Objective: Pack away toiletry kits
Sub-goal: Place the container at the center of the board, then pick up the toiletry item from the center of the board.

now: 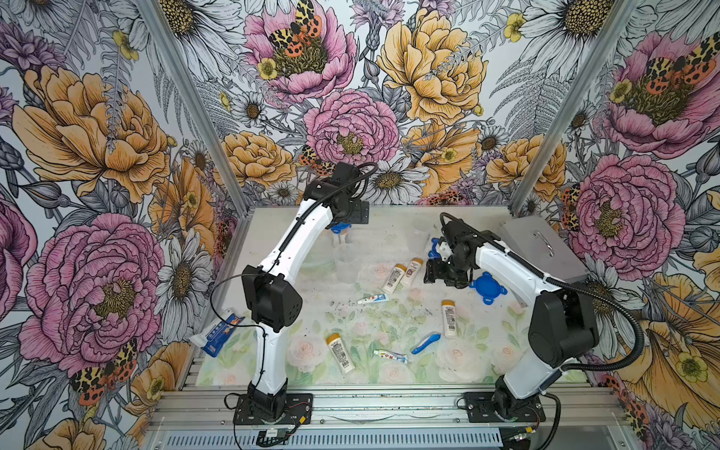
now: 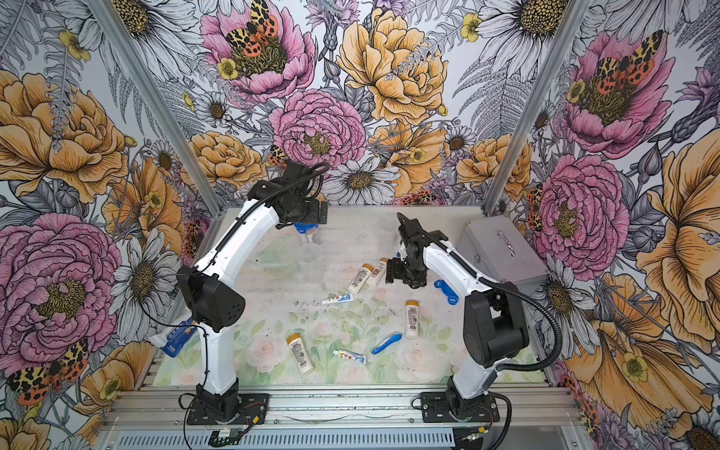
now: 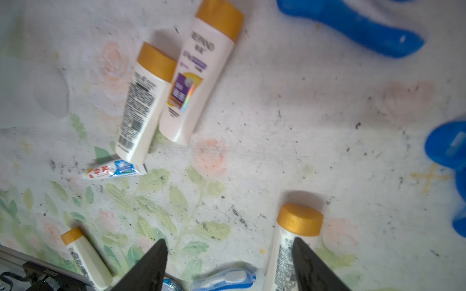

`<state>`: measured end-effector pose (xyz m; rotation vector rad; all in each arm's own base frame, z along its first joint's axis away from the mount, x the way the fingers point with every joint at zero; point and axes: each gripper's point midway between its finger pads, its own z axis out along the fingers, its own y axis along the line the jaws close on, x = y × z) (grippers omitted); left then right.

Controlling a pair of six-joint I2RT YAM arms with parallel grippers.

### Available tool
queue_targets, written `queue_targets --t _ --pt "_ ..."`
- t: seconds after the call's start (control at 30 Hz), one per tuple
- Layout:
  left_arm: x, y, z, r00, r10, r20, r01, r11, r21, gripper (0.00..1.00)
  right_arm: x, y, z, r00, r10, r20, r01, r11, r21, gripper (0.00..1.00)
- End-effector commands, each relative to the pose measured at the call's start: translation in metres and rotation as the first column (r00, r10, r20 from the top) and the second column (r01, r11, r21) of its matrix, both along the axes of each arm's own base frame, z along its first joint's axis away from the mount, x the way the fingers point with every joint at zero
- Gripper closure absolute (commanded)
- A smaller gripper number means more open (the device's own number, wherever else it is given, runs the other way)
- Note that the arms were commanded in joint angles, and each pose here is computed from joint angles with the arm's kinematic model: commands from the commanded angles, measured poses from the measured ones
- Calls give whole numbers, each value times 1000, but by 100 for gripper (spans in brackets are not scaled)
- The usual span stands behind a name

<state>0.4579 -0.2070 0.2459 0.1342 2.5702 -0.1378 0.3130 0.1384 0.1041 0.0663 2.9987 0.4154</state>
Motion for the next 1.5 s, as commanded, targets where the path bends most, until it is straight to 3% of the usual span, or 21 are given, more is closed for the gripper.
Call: queue_targets --t 0.0,0.27,0.6,0.8,1.07,1.27,1.47 --pt "-24 -34 14 996 -92 -9 91 992 -90 2 -23 -8 -1 998 -55 -8 55 998 -41 22" --pt "-48 -70 9 981 -184 -62 169 966 -198 1 -72 -21 -44 991 -92 -101 78 988 -134 22" --pt "-59 -79 3 969 -219 -111 175 933 -314 1 -80 -22 -80 986 -77 -147 51 984 -172 27" --pt "-80 -83 -7 954 -243 -176 170 921 -350 1 -79 -17 -91 987 -56 -153 28 983 -184 35" --pt "-91 -80 -15 947 -236 -216 147 921 -360 1 -72 -10 -92 989 -1 -146 -25 984 -175 58" --pt "-108 -77 -23 932 -249 -263 137 914 -381 1 -46 14 -74 996 87 8 -85 990 -113 66" --pt "-125 -69 -21 924 -257 -283 110 888 -447 2 -20 42 -39 951 219 217 -207 975 -76 76"
